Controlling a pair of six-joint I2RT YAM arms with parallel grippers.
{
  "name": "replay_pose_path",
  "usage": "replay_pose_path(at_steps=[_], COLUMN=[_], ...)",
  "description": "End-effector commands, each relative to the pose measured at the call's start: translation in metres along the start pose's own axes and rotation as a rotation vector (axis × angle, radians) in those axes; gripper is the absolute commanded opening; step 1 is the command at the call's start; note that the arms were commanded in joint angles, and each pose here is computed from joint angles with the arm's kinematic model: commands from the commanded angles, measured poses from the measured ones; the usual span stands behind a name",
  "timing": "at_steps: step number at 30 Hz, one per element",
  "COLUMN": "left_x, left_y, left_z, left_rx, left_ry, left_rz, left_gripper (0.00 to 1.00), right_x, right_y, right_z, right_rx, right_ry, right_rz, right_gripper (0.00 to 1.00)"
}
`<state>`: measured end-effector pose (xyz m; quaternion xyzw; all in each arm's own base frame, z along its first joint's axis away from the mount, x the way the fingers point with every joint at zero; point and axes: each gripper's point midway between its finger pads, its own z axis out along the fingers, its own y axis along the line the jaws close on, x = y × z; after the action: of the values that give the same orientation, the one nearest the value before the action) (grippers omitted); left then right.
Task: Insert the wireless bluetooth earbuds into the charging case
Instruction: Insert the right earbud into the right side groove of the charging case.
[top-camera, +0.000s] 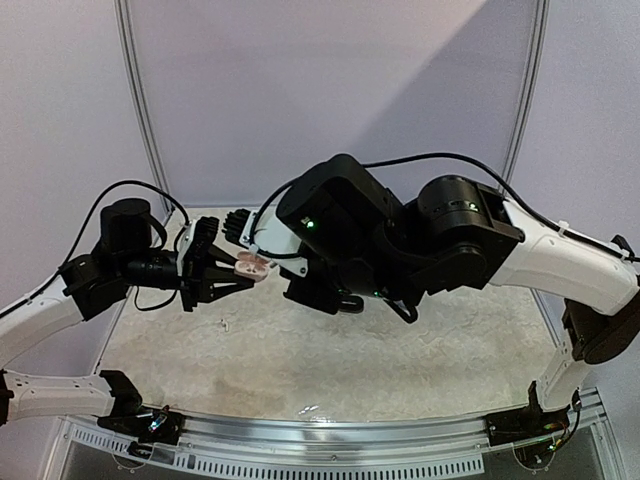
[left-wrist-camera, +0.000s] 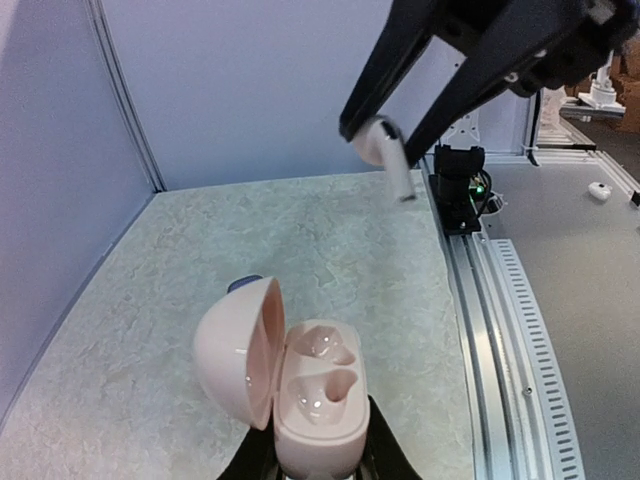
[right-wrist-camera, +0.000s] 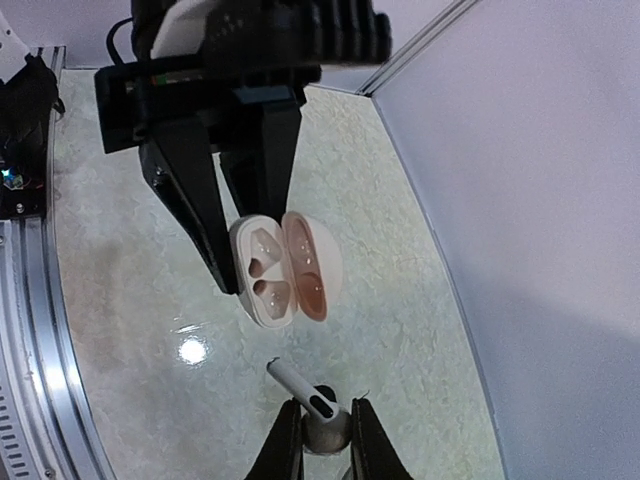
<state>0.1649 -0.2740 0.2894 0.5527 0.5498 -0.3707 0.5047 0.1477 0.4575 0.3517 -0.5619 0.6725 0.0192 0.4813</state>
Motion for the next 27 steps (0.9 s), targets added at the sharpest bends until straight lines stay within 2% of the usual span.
replay_pose_path(at_steps=[1, 4, 15, 27], left_x=[-0.001, 0.001, -0.009, -0.01], left_y=[-0.006, -0.006, -0.018, -0.018], left_z=[0.003, 0.005, 0.006, 0.007], left_rx=[0.021, 0.011, 0.064, 0.069], left_ry=[0.038, 0.061, 0.007, -0.006], left_rz=[-0.038, -0.021, -0.014, -0.017], left_gripper=[0.0, 0.0, 0.0, 0.0], right_x=[-0.012, -0.012, -0.016, -0.009], right_y=[-0.001, 0.004, 0.017, 0.026], right_z=[-0.003, 0.007, 0.025, 0.035], right_rx=[0.054, 0.068, 0.066, 0.046], right_ry=[-0.038, -0.022, -0.012, 0.012], right_rz=[-0.149, -0.195, -0.332, -0.359], right_gripper=[0.0, 0.0, 0.0, 0.0])
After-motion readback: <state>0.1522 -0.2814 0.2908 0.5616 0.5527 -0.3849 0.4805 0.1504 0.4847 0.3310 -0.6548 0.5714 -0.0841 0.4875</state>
